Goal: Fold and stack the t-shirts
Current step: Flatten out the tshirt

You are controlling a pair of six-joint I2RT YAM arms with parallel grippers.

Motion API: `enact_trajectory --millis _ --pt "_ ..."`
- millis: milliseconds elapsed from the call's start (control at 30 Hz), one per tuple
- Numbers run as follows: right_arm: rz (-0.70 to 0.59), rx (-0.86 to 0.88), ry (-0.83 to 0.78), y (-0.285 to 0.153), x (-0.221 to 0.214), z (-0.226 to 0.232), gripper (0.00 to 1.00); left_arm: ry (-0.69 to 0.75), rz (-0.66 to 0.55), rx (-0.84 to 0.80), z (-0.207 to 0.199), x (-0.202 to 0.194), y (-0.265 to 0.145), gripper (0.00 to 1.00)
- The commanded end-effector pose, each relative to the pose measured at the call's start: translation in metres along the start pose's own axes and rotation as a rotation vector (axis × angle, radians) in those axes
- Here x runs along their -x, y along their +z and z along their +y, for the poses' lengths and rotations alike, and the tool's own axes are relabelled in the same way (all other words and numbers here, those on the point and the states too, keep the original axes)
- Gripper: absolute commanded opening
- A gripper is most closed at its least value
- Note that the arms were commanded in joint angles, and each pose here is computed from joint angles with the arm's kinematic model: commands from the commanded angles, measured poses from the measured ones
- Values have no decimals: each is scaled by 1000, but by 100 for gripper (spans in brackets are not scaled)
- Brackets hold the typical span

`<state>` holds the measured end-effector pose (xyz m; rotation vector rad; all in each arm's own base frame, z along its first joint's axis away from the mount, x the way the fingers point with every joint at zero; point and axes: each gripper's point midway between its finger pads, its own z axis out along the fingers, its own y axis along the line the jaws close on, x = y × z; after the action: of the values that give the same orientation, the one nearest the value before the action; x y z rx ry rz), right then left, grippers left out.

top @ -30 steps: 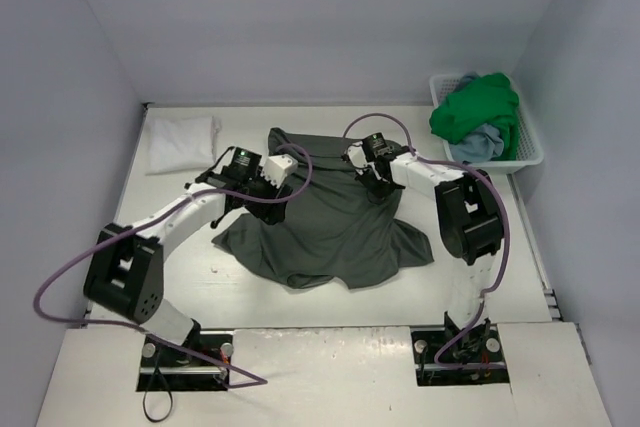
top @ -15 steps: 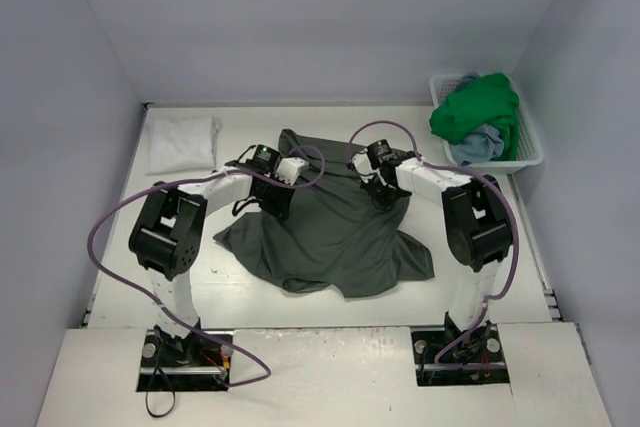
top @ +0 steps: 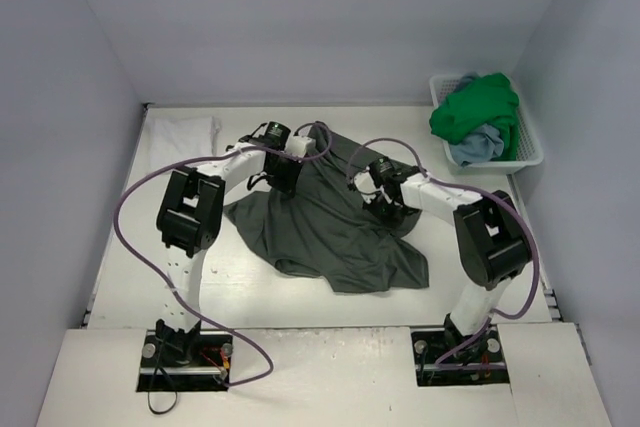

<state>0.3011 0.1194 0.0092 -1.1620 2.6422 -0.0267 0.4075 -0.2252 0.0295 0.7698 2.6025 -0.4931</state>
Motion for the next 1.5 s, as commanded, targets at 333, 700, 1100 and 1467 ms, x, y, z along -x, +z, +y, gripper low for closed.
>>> enact_trajectory --millis 333,700,1100,1467 --pt "-95 175 -174 -26 44 99 0 -208 -12 132 96 68 2 36" --pt "-281 123 -143 -69 88 80 9 -231 -101 97 96 89 -31 58" --pt "-260 -36 -86 -57 72 14 10 -119 -169 -46 13 59 -138 60" --pt "-151 -194 -63 -14 62 -30 35 52 -54 -144 -43 -22 -148 60"
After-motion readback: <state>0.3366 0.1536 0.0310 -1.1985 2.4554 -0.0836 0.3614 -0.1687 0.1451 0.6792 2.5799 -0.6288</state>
